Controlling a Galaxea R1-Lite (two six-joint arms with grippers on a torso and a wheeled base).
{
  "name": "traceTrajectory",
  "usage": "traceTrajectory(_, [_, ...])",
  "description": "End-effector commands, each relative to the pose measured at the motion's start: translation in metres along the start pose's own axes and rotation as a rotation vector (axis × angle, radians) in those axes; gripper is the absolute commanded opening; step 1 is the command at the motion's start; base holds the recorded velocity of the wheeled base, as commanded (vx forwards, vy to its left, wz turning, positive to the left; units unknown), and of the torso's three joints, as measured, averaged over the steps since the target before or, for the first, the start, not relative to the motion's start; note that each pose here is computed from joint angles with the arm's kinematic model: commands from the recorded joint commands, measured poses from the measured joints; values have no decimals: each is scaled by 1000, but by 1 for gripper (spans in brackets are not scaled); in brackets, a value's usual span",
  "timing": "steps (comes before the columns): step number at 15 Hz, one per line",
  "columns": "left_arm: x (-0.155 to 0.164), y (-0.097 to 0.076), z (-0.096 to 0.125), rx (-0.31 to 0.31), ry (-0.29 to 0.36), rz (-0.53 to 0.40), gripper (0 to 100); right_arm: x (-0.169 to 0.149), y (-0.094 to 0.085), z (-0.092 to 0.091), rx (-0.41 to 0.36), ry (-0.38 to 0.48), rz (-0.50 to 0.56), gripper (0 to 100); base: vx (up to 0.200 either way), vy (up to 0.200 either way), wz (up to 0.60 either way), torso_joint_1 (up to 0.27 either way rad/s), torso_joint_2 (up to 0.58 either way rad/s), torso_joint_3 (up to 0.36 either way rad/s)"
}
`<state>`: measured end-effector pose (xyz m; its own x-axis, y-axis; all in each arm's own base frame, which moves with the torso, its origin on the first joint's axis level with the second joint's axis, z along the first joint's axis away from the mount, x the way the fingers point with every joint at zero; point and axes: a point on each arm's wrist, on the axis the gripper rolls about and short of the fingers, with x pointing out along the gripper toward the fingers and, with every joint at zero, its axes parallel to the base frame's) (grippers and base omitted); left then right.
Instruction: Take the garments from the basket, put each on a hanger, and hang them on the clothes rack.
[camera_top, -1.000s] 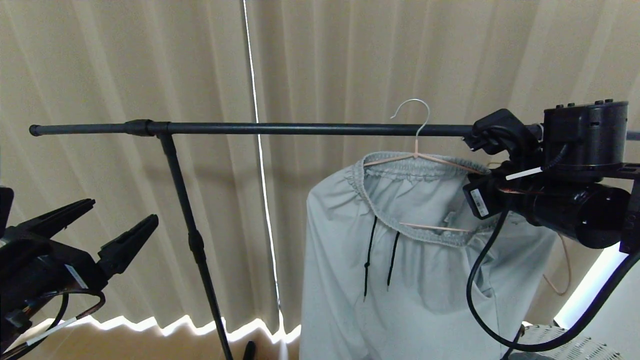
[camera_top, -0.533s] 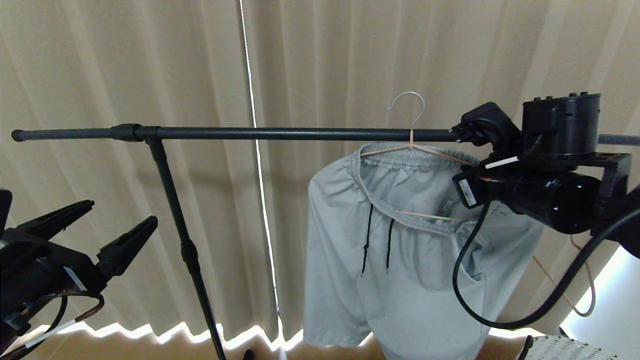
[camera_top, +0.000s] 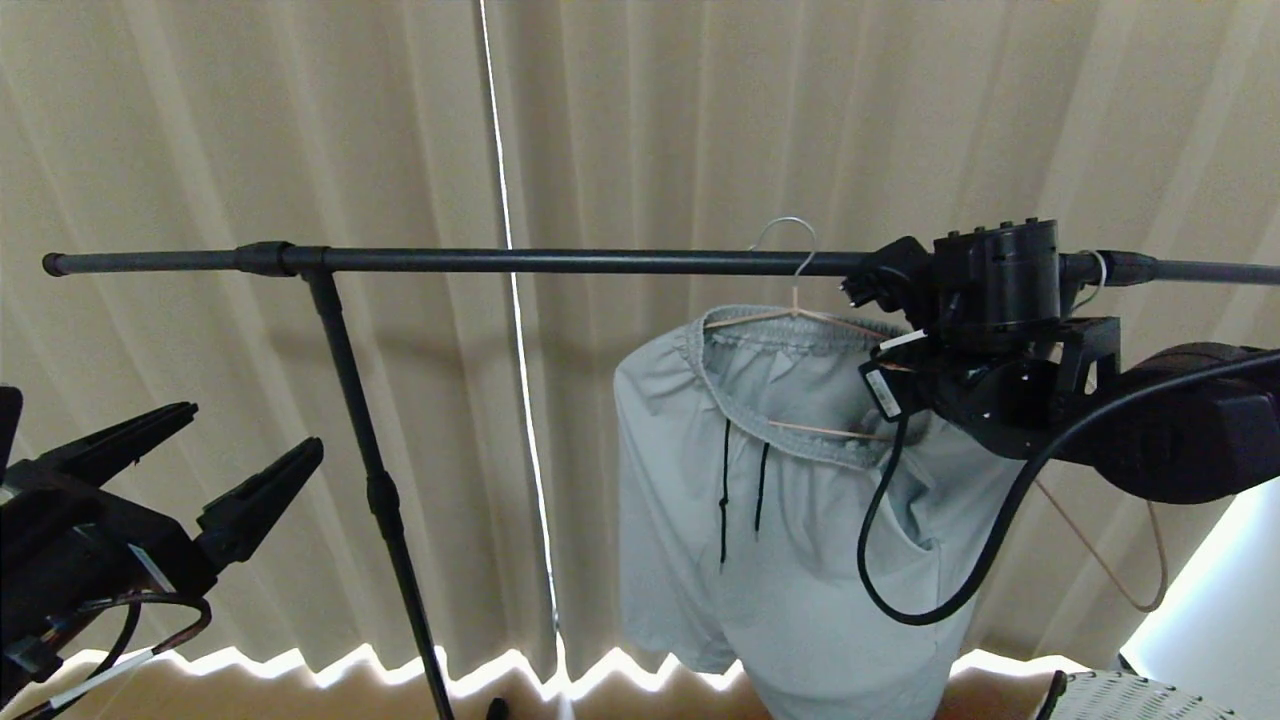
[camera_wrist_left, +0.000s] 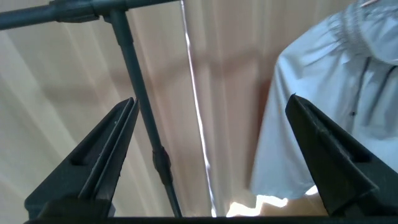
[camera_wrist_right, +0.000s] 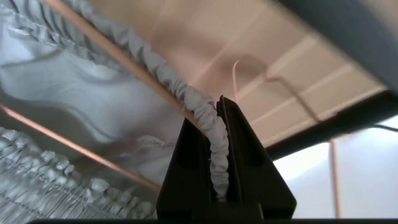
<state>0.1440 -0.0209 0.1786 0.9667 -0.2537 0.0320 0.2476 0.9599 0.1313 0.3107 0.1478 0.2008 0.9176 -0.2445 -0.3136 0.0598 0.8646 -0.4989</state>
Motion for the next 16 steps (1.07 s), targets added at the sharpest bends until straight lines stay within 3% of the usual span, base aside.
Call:
traceTrajectory(1, [0,0,0,0,-2,-2,100,2,10,-2,-19,7,18,0,0,0,0,0,0,0])
traceTrajectory(11, [0,0,0,0,0,-3,100,-20,41,1,-69,-34,106,0,0,0,0,0,0,0])
traceTrajectory(16, [1,0,0,0,1,-3,100,-27,48,2,-81,-47,131,0,0,0,0,0,0,0])
